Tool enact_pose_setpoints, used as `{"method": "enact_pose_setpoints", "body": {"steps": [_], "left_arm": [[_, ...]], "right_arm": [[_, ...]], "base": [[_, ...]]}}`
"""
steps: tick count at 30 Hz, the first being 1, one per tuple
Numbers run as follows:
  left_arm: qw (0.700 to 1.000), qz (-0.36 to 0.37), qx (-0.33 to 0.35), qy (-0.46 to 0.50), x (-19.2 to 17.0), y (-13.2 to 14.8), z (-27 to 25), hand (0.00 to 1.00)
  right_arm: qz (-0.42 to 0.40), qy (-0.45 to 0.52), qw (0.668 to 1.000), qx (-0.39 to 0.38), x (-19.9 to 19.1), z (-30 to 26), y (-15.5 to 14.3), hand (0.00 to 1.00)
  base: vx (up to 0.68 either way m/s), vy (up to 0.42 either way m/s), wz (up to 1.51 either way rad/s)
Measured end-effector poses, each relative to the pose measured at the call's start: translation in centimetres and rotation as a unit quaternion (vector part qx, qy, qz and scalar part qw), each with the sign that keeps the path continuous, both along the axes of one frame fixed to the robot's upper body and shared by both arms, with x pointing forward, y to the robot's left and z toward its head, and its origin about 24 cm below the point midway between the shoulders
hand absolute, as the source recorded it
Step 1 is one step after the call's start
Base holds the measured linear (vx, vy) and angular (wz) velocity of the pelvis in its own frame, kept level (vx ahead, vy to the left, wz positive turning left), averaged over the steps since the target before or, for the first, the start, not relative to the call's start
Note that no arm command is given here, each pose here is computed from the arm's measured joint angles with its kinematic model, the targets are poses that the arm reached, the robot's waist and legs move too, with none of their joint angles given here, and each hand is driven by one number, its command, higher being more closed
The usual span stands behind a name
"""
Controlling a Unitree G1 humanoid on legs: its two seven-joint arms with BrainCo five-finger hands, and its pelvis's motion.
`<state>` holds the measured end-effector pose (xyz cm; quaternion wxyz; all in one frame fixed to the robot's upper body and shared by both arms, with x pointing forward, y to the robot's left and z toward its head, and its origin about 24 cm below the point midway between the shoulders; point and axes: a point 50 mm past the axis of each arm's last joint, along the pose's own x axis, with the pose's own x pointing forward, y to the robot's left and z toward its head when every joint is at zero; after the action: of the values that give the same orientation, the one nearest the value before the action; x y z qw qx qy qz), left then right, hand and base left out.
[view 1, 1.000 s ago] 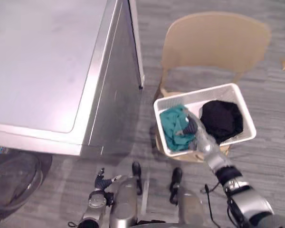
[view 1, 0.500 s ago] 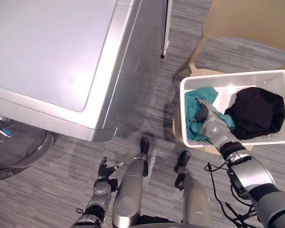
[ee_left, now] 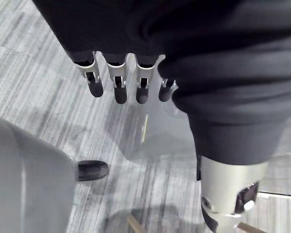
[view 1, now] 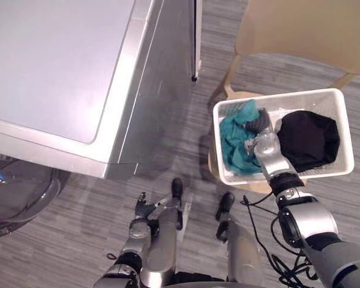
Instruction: Pick up the laundry basket with both hands and put the clothes into the washing machine.
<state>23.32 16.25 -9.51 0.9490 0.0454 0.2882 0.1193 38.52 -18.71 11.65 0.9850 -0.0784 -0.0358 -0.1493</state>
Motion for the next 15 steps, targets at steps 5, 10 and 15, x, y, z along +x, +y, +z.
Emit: {"method": "enact_pose_setpoints", "body": {"steps": [5,10,15], "left_arm": [[1.000,-0.010,0.006,0.011,-0.2,0.5,-0.2,0.00],[0.998,-0.003,0.012,0.055,-3.2,1.8,-1.9,0.00],[0.997,0.006,0.028,0.071,-5.3,3.3,-2.4,0.00]], "right_arm": [[0.042,-0.041,0.970,0.234,-2.9,-2.8,2.6,1.00],[0.084,-0.058,0.925,0.365,-7.6,-5.7,4.7,1.00],[0.189,-0.195,0.896,0.352,-10.7,-0.2,6.6,1.00]], "base": [[0.09,0.006,-0.04],[0.13,0.004,-0.06],[0.02,0.010,-0.34]]}}
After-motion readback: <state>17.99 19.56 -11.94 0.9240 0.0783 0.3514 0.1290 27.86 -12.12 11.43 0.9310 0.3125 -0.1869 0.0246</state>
